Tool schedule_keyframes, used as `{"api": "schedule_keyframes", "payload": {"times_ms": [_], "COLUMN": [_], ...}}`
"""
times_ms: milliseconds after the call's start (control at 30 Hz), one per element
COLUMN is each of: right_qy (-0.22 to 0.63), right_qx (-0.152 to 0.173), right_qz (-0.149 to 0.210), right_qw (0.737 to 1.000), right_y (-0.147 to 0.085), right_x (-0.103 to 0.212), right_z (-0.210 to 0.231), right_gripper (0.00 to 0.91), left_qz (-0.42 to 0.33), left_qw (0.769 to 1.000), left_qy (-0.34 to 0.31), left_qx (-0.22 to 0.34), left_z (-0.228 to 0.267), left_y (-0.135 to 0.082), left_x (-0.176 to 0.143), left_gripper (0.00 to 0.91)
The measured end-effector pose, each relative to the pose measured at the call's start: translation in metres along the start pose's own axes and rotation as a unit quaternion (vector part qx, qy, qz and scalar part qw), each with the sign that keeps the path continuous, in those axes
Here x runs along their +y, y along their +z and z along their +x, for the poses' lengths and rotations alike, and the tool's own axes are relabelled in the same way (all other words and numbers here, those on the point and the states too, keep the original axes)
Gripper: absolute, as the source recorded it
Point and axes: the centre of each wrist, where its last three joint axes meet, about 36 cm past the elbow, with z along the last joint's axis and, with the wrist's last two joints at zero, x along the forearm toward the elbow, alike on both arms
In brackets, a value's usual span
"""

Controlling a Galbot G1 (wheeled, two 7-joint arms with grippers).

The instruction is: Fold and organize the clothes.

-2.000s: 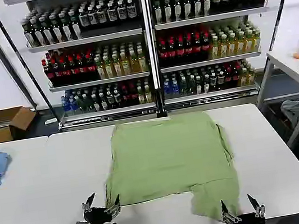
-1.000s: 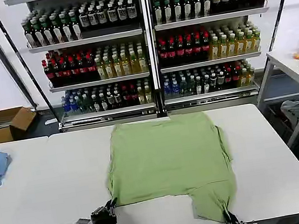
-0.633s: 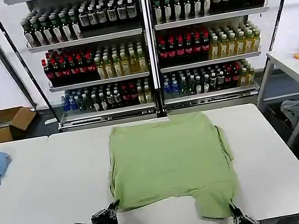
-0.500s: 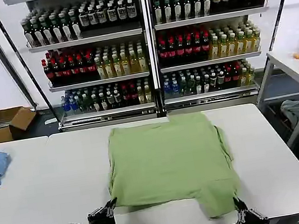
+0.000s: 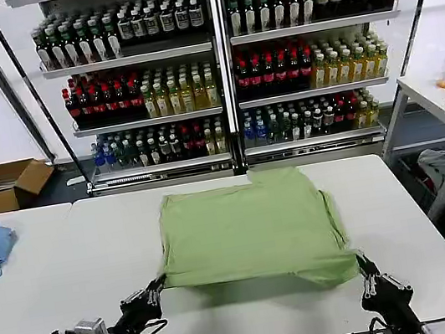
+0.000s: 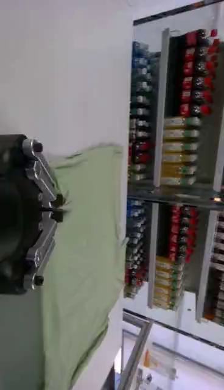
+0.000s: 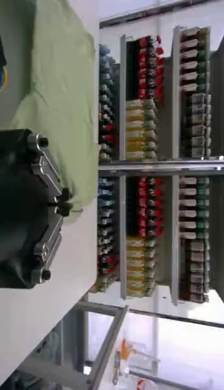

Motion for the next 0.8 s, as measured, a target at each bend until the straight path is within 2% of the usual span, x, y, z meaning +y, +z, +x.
{"api": "schedule_keyframes", "payload": {"times_ms": [600, 667, 700, 733, 767, 800], "right_qy": [-0.006, -0.008, -0.01, -0.013, -0.015, -0.016], "right_qx": [-0.001, 0.002, 0.005, 0.009, 0.012, 0.015], "right_qz": [0.05, 0.054, 0.057, 0.058, 0.06, 0.062], "right_qw": [0.999, 0.998, 0.998, 0.998, 0.998, 0.998], "right_y": [0.004, 0.005, 0.006, 0.006, 0.007, 0.007], "right_x": [-0.017, -0.016, -0.015, -0.014, -0.013, -0.012], "right_z": [-0.095, -0.1, -0.102, -0.104, -0.106, -0.107], "right_gripper": [0.0, 0.0, 0.02, 0.453, 0.907, 0.907], "left_qz": [-0.033, -0.038, -0.04, -0.041, -0.042, -0.043], "left_qw": [0.999, 0.999, 0.999, 0.999, 0.999, 0.999], "left_qy": [-0.02, -0.023, -0.024, -0.025, -0.026, -0.026], "left_qx": [0.003, 0.004, 0.004, 0.004, 0.004, 0.003], "left_z": [-0.084, -0.09, -0.092, -0.093, -0.095, -0.096], "left_y": [0.004, 0.006, 0.006, 0.006, 0.006, 0.006], "left_x": [0.008, 0.007, 0.007, 0.006, 0.006, 0.005], "left_gripper": [0.02, 0.121, 0.363, 0.605, 0.907, 0.907]}}
